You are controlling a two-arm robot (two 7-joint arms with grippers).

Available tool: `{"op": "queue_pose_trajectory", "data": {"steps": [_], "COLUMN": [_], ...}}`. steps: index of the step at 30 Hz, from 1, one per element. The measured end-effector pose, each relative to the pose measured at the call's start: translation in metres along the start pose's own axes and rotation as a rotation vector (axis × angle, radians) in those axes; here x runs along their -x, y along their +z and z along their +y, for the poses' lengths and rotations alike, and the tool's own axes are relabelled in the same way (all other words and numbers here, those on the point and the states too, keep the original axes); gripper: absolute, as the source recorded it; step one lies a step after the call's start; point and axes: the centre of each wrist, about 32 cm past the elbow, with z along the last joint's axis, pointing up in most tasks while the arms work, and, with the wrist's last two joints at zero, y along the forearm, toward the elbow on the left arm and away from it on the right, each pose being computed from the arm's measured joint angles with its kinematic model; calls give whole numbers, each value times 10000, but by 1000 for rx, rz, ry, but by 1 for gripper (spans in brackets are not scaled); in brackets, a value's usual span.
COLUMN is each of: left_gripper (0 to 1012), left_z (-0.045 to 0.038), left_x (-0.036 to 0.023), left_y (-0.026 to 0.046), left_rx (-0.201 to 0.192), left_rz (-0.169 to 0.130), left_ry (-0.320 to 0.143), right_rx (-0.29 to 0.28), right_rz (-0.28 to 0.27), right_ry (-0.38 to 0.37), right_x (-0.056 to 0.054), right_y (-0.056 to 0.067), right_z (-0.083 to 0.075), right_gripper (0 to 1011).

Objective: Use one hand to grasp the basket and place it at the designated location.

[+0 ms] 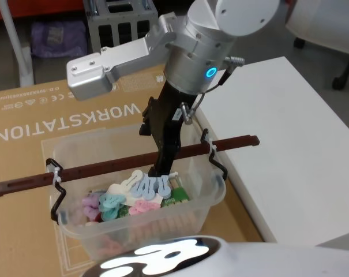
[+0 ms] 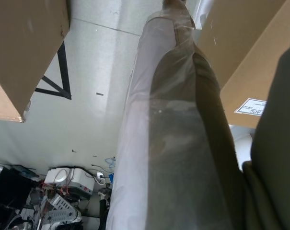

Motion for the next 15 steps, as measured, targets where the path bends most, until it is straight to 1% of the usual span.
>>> {"op": "queue_pose_trajectory", "data": {"steps": [5,10,15], "left_gripper": [0,0,0], "left_z": [0,0,0], "left_x": [0,0,0], "left_y": [1,0,0], "left_rx": [0,0,0], "left_rz": [0,0,0], "left_ry": [0,0,0], "right_rx": [2,7,9], "right_rz": [-6,-23,-27], "right_ry": [1,1,2], "right_x": [-33,-107,-131], "right_y": [4,14,15], "right_z": [13,28,35], "right_gripper": [1000,1000,1000]}}
